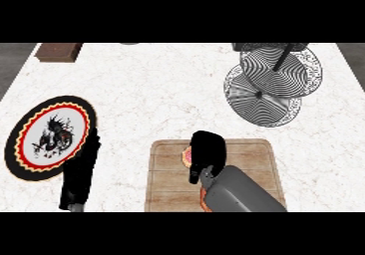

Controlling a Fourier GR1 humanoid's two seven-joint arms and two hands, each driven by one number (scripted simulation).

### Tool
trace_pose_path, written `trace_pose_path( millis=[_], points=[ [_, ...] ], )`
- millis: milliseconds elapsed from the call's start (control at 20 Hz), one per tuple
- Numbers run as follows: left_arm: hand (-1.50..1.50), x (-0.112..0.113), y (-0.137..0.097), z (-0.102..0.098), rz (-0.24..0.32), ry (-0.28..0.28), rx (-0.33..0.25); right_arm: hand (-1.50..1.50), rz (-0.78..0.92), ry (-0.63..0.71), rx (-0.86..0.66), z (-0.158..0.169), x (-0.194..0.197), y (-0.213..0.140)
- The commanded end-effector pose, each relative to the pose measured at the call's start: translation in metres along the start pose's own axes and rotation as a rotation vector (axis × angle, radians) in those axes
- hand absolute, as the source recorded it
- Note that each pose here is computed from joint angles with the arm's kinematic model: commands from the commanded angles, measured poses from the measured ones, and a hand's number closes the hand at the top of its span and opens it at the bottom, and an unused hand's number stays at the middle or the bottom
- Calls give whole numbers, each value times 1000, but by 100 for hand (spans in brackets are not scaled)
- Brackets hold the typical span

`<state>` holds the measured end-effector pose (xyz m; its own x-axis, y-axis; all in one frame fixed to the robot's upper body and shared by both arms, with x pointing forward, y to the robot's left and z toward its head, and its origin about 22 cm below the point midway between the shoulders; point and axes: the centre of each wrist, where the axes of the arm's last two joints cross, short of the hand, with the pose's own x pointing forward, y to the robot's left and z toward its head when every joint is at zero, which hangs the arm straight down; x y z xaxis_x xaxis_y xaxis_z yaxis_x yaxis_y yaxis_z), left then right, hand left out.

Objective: Pick the cupcake from the cutting board and place it in the tiered basket

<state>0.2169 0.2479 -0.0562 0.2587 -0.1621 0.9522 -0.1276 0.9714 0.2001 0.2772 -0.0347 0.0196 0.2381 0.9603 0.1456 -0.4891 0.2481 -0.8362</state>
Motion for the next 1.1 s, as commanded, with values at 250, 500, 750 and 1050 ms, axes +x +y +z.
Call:
trace_pose_path(
  millis=[250,500,750,1050],
  points=[
    [0,8,-1,6,1,10,-13,150,-5,17,-193,-4,8,9],
    [0,-4,10,8,21,29,56,150,68,-141,-220,-29,-166,-67],
    [0,-14,17,15,19,49,65,150,-98,-258,-328,-16,-249,-137],
    [0,-14,12,14,22,55,65,150,-367,-371,-467,29,-299,-210]
  ],
)
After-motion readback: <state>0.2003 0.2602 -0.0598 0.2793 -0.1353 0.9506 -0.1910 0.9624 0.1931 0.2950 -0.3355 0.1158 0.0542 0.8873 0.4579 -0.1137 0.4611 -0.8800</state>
